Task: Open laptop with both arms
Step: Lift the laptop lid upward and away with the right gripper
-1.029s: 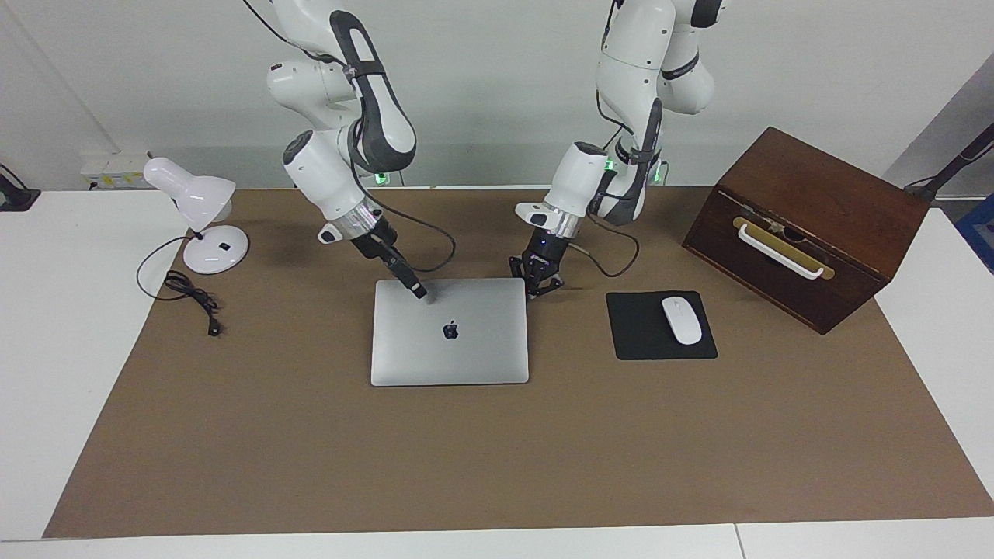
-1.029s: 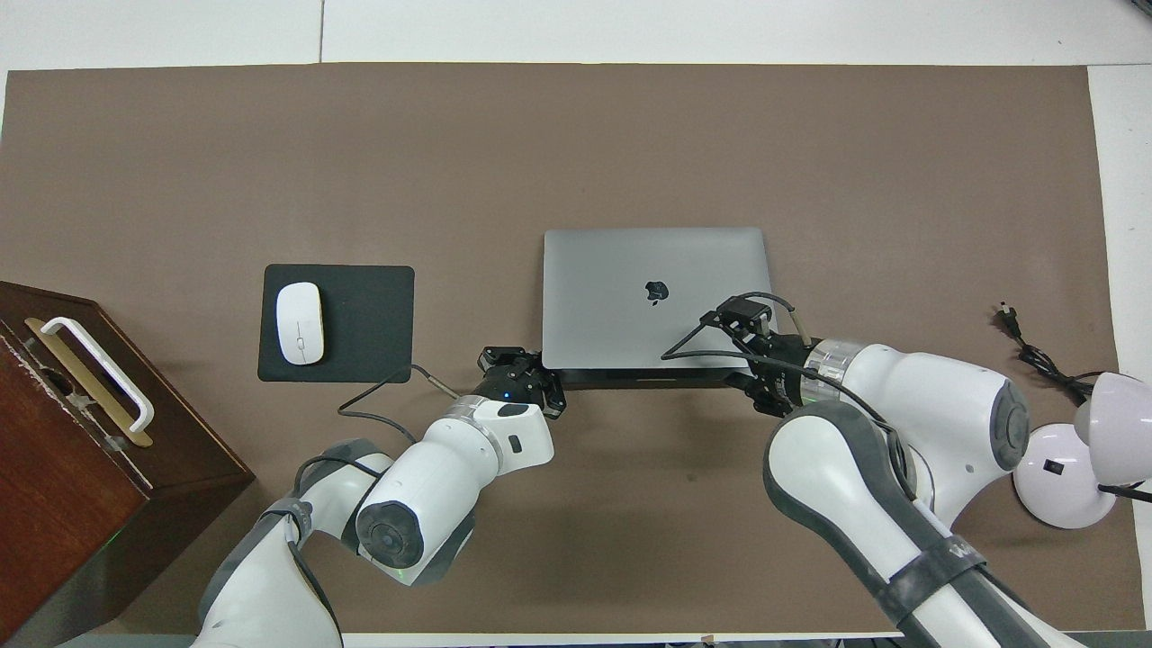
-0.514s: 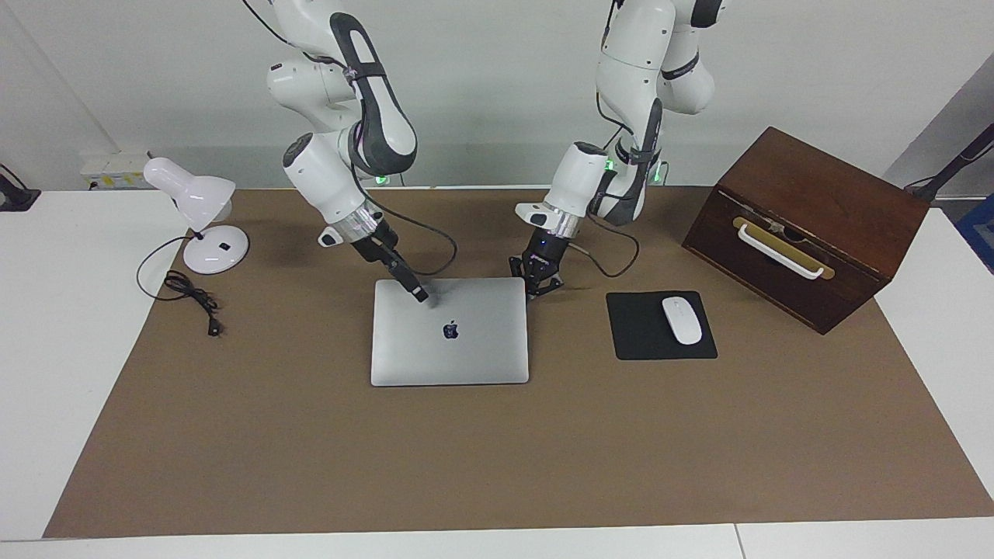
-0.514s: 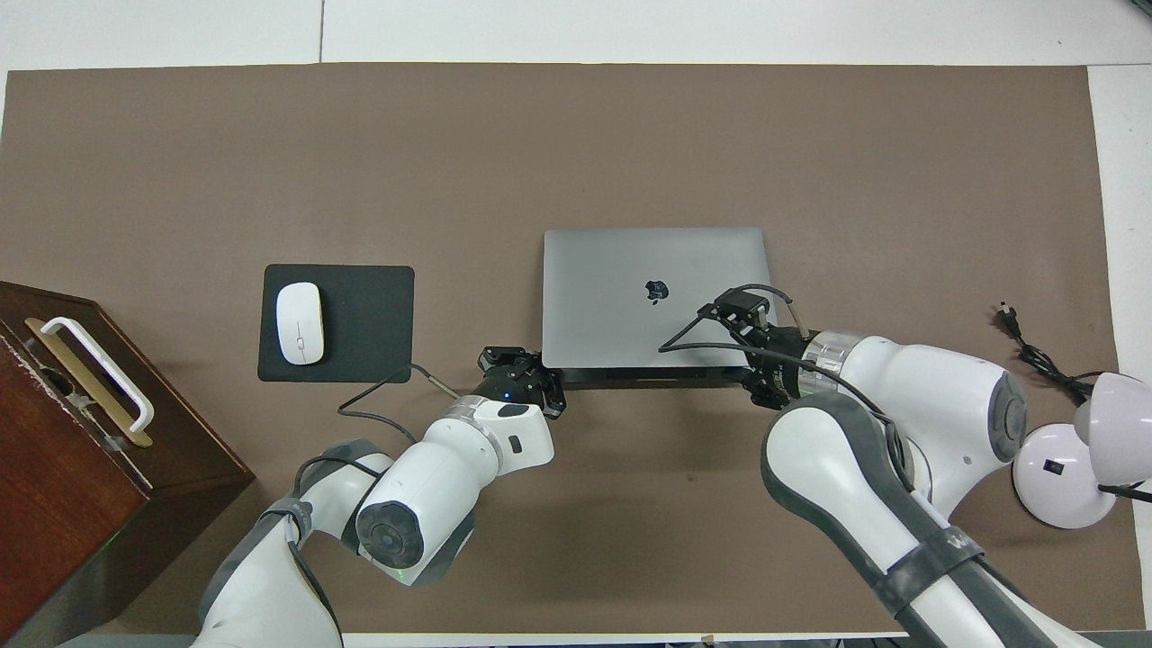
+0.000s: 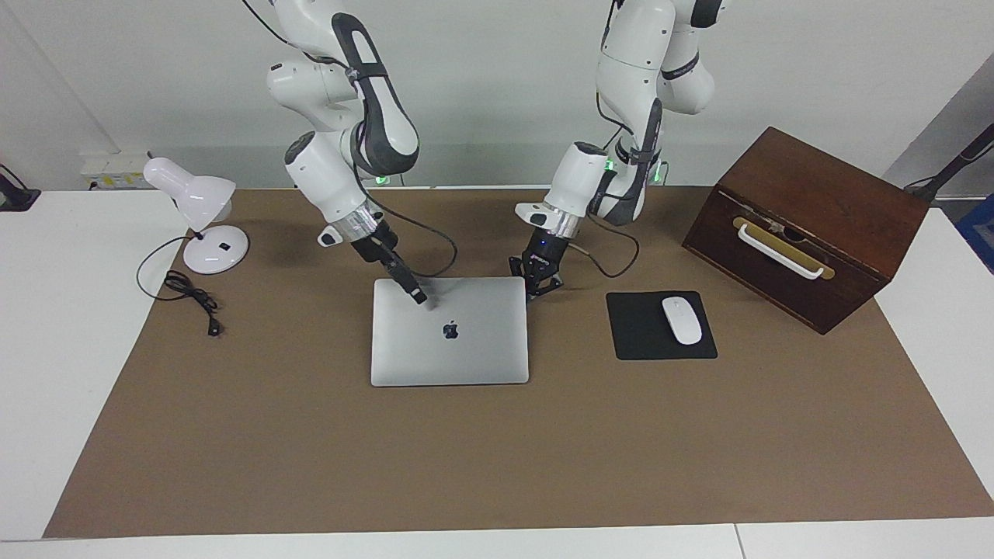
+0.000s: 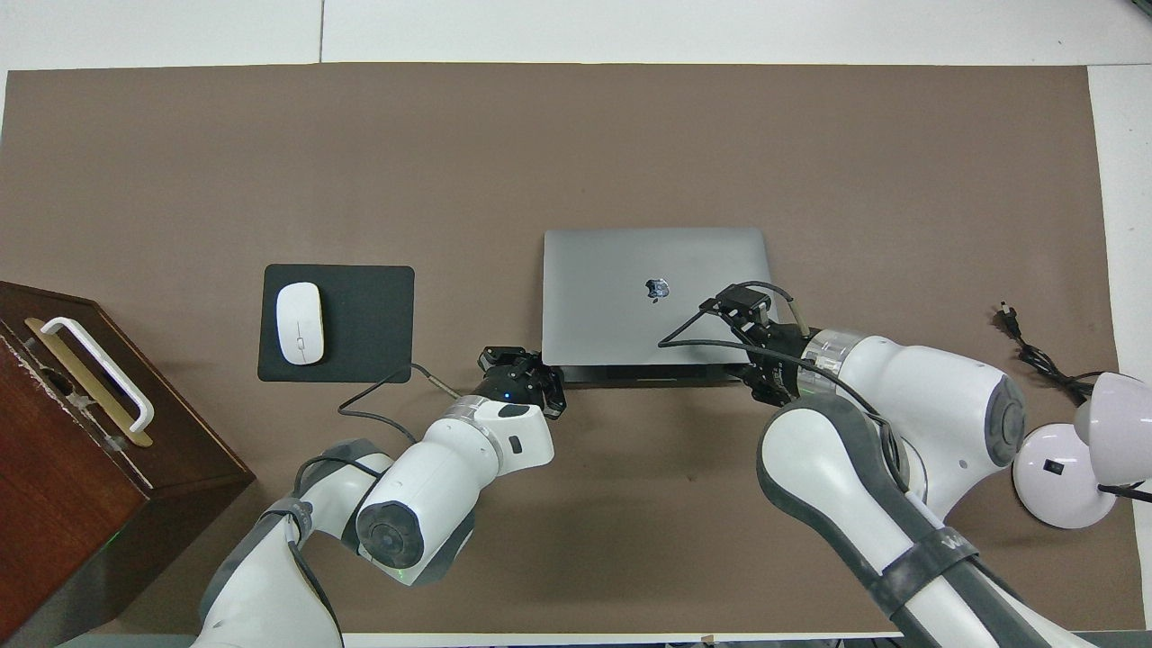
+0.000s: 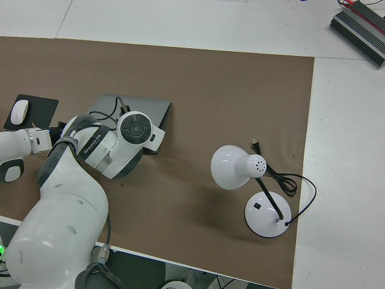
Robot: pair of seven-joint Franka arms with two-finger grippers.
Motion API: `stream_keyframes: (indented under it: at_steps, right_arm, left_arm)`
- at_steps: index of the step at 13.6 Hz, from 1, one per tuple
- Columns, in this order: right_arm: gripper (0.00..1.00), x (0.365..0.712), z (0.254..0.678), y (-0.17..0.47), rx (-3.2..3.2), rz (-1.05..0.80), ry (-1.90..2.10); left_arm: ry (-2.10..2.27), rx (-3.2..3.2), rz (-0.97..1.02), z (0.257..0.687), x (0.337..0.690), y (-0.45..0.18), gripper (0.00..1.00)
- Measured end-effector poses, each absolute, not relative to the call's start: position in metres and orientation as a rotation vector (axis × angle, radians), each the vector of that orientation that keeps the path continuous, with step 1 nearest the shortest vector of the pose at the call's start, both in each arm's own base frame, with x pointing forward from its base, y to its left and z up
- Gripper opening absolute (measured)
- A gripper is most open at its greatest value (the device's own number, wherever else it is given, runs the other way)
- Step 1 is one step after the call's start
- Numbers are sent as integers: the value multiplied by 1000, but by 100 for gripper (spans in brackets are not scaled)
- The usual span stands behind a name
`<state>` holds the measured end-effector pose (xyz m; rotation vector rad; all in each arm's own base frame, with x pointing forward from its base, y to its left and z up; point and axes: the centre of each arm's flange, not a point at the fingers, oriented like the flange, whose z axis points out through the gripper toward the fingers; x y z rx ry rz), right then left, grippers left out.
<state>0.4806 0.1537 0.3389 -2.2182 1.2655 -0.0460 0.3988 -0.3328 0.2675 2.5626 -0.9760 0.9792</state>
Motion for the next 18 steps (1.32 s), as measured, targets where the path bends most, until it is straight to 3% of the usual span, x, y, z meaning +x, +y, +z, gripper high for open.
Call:
stream_keyframes:
  at_steps: [18]
  right_arm:
    - [100, 556, 412, 170, -2204, -244, 1100]
  left_arm:
    - [-1000, 2557, 986, 267, 399, -333, 1]
